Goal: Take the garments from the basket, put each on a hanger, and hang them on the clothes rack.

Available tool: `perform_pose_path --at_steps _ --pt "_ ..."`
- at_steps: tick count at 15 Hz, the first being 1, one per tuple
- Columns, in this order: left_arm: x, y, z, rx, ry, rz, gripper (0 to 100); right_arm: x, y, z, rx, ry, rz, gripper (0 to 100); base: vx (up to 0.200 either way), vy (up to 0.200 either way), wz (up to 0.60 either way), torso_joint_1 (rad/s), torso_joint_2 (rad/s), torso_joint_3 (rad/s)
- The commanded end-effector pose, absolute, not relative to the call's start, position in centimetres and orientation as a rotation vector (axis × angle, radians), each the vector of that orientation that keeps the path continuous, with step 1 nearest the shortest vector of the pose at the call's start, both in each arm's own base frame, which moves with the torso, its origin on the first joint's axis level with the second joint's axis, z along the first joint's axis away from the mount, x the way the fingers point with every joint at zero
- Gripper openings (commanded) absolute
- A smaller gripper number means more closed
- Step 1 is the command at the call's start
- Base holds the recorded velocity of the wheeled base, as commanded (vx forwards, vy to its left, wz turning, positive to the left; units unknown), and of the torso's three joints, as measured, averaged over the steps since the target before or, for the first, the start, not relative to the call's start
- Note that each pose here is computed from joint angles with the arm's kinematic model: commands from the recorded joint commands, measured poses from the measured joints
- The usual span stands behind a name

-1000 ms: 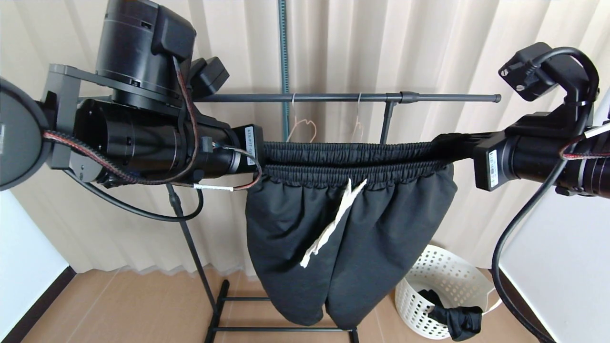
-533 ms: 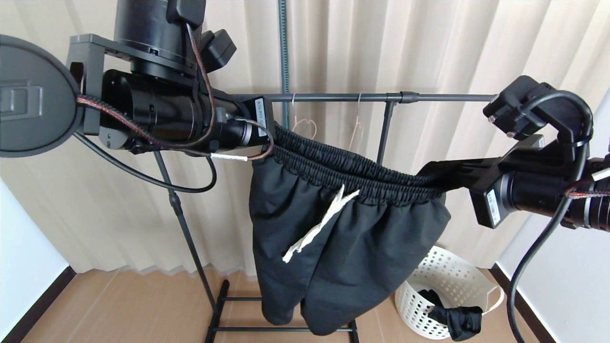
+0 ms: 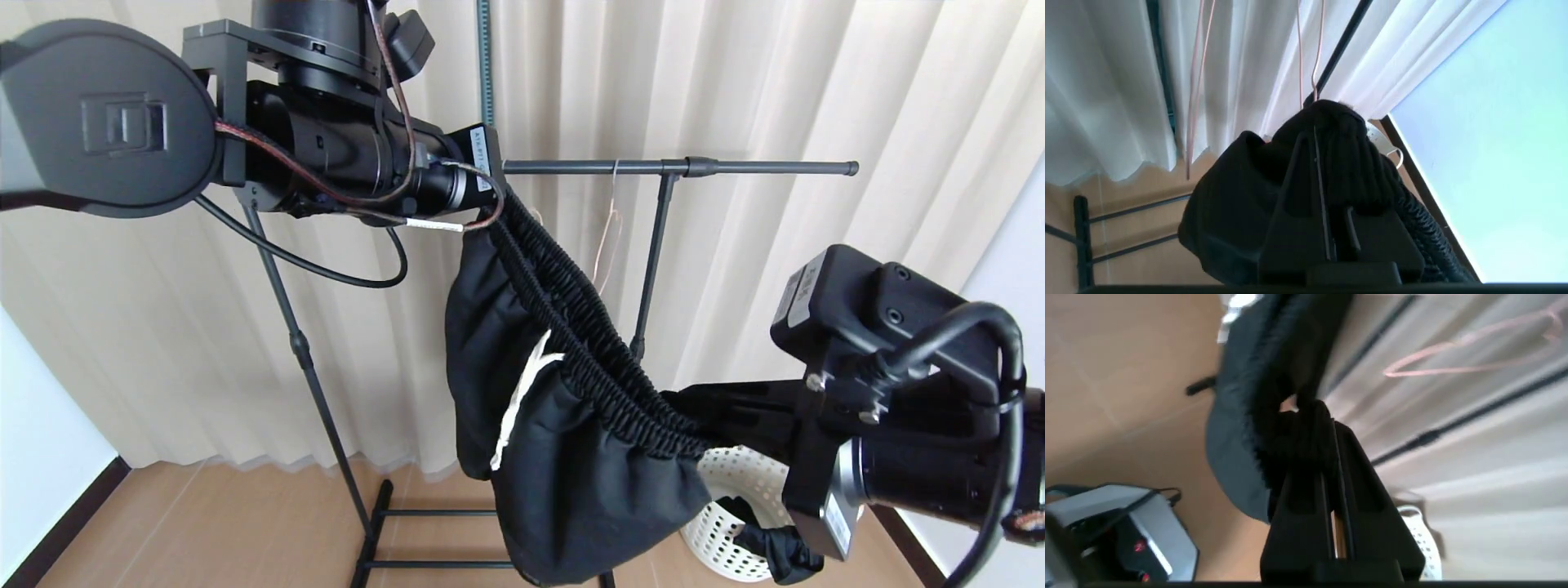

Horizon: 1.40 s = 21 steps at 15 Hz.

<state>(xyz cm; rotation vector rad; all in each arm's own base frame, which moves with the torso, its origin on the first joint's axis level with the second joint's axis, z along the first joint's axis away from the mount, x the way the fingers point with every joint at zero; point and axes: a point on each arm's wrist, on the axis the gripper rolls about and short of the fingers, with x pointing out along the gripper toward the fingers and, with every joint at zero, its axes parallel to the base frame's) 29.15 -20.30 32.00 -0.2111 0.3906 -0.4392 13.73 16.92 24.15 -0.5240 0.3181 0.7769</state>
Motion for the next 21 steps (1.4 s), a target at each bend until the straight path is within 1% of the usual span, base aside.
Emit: perform_pose_path --at_steps 1,4,6,8,10,12,14,17,18,20,21 --pt "30.0 -21.0 31.5 -0.208 0.397 -0.438 0 12.1 18.8 23.5 -0.515 0.338 0.873 0 0.0 0.0 0.0 0.0 0.0 0.0" --pt "30.2 -21.3 31.7 -0.212 0.388 -0.445 0 11.3 20.9 22.7 -0.467 0.385 0.919 0 0.0 0.0 0.0 0.0 0.0 0.0" --pt "30.1 -21.7 31.6 -0.209 0.389 -0.457 0 10.7 22.7 22.8 -0.365 0.426 0.944 0 0.0 0.0 0.0 0.0 0.0 0.0" --pt "30.1 -21.8 31.7 -0.209 0.385 -0.46 0 10.6 23.9 22.9 -0.292 0.446 0.933 0 0.0 0.0 0.0 0.0 0.0 0.0" --pt "30.2 -21.9 31.6 -0.208 0.387 -0.461 0 10.3 24.5 23.2 -0.226 0.429 0.944 0 0.0 0.0 0.0 0.0 0.0 0.0" --pt "30.3 -21.9 31.5 -0.208 0.391 -0.458 0 10.1 25.4 23.6 -0.132 0.38 0.922 0 0.0 0.0 0.0 0.0 0.0 0.0" --pt "30.4 -22.1 31.4 -0.207 0.391 -0.46 0 10.0 25.6 23.8 -0.099 0.37 0.928 0 0.0 0.0 0.0 0.0 0.0 0.0" --pt "30.3 -22.3 31.3 -0.206 0.393 -0.465 0 9.6 25.4 23.9 -0.095 0.37 0.941 0 0.0 0.0 0.0 0.0 0.0 0.0" --pt "30.3 -22.3 31.4 -0.207 0.392 -0.466 0 9.6 25.3 23.6 -0.118 0.381 0.935 0 0.0 0.0 0.0 0.0 0.0 0.0" --pt "30.3 -22.4 31.4 -0.207 0.392 -0.467 0 9.5 24.9 22.9 -0.209 0.403 0.933 0 0.0 0.0 0.0 0.0 0.0 0.0" --pt "30.2 -22.3 31.6 -0.208 0.388 -0.467 0 9.4 24.3 22.4 -0.318 0.416 0.934 0 0.0 0.0 0.0 0.0 0.0 0.0"
